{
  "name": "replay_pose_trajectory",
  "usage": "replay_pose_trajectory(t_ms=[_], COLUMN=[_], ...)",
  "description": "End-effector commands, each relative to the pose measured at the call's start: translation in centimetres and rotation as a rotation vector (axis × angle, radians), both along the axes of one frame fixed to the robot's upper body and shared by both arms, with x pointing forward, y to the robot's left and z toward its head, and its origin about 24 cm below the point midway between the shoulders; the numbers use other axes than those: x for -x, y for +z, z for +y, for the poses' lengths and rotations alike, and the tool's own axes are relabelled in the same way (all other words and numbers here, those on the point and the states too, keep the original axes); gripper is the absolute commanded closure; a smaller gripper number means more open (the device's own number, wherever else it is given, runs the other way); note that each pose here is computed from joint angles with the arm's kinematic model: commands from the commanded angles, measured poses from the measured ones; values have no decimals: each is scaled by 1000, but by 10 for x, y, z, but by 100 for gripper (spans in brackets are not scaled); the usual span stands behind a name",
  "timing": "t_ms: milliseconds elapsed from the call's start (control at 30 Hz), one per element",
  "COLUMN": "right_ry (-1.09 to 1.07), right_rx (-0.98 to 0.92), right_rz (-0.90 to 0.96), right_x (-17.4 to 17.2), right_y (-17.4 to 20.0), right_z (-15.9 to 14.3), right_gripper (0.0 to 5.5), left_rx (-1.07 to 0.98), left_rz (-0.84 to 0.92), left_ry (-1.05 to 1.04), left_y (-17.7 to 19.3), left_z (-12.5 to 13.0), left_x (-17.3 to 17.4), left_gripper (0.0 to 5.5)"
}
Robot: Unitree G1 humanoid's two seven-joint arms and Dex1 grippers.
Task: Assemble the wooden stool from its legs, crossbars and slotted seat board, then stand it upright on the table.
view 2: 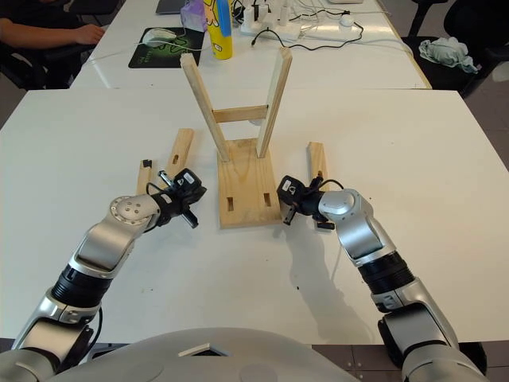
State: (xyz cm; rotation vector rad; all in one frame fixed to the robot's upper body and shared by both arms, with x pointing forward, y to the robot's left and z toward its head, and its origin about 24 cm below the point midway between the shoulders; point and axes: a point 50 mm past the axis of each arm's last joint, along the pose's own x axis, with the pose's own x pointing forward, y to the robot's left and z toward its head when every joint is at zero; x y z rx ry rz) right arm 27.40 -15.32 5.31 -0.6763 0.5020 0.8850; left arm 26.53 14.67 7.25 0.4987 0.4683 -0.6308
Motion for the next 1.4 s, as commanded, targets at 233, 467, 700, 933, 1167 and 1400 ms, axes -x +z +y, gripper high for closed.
replay_pose_trajectory(t_ms=[233, 467, 700, 933, 1167, 1400], right_ry=[-7, -10, -163, -283, -282, -272], right_rx=[-46, -55, -120, -266, -278, -288], right_rz=[29, 26, -154, -201, -200, -192], right_x=[7, 8, -6, -7, -9, -9], right_y=[2, 3, 35, 47, 42, 40], right_z=[1, 2, -17, -20, -10, -5], right_gripper=[550, 550, 550, 550, 550, 550], left_rx=[20, 21, 94, 245, 349, 352], left_rz=[-115, -155, -340, -163, 0, 59], left_ry=[88, 133, 451, 670, 729, 725], left_y=[22, 27, 49, 16, -16, -24], left_z=[14, 22, 69, 95, 98, 96], left_x=[-13, -17, -16, -12, -11, -8], left_gripper=[549, 549, 518, 418, 319, 274])
